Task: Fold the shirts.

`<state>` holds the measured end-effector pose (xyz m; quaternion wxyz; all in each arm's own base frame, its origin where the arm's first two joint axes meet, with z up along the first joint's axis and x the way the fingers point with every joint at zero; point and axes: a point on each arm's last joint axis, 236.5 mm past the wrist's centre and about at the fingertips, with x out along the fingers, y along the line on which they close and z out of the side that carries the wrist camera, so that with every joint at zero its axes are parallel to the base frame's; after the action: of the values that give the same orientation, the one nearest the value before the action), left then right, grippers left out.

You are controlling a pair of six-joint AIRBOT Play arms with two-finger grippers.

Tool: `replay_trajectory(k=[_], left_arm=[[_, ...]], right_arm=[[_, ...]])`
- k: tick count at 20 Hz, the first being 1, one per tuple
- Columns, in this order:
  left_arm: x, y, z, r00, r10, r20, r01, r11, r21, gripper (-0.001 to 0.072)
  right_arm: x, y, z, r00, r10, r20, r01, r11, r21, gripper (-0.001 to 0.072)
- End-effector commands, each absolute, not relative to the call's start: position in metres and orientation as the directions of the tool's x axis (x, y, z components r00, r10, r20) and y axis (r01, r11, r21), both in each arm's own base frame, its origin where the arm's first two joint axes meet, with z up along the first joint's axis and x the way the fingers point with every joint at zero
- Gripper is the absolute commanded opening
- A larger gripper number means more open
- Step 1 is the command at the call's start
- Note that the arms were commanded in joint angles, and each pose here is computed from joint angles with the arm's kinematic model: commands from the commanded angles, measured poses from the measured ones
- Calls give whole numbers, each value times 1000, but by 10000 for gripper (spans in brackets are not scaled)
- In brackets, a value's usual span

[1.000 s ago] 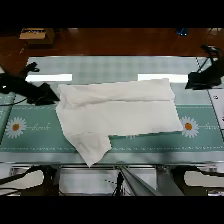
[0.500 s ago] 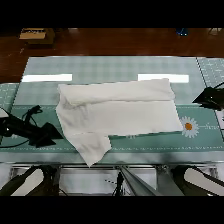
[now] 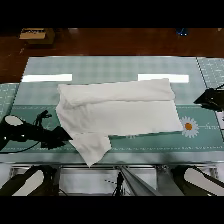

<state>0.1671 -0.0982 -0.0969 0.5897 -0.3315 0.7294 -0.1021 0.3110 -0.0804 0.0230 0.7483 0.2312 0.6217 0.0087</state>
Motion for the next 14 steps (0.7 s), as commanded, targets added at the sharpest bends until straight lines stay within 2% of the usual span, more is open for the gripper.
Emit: replay_trajectory(k=[1, 3, 4, 6, 7, 9, 10, 13, 14], left_arm=[[182, -117, -108, -42, -572, -819, -334, 781, -528, 573], [180, -130, -118, -71, -563, -823, -331, 792, -513, 484], [176, -138, -122, -93, -569, -817, -327, 793, -515, 382], [168, -145, -128, -139, -568, -811, -309, 803, -510, 79], [165, -146, -128, -150, -569, -808, -297, 806, -513, 26], [163, -144, -127, -161, -563, -811, -286, 813, -507, 21], [162, -144, -127, -165, -562, -811, -285, 814, -506, 21], [161, -144, -127, -165, -562, -810, -282, 814, -507, 20], [162, -144, -127, -165, -562, -811, -281, 815, -508, 21]], right_arm=[[310, -81, 23, 226, 298, -928, 282, 891, 355, 502], [310, -81, 23, 225, 297, -928, 282, 892, 354, 501], [310, -81, 23, 224, 297, -928, 283, 892, 354, 501], [308, -83, 22, 216, 289, -933, 283, 896, 343, 501], [303, -90, 19, 195, 263, -945, 285, 907, 311, 501], [285, -113, 11, 120, 167, -979, 294, 936, 196, 499], [283, -119, 9, 125, 167, -978, 318, 927, 199, 498], [282, -103, -4, 185, 304, -934, 349, 868, 352, 506], [279, -96, -11, 189, 340, -921, 359, 849, 387, 585]])
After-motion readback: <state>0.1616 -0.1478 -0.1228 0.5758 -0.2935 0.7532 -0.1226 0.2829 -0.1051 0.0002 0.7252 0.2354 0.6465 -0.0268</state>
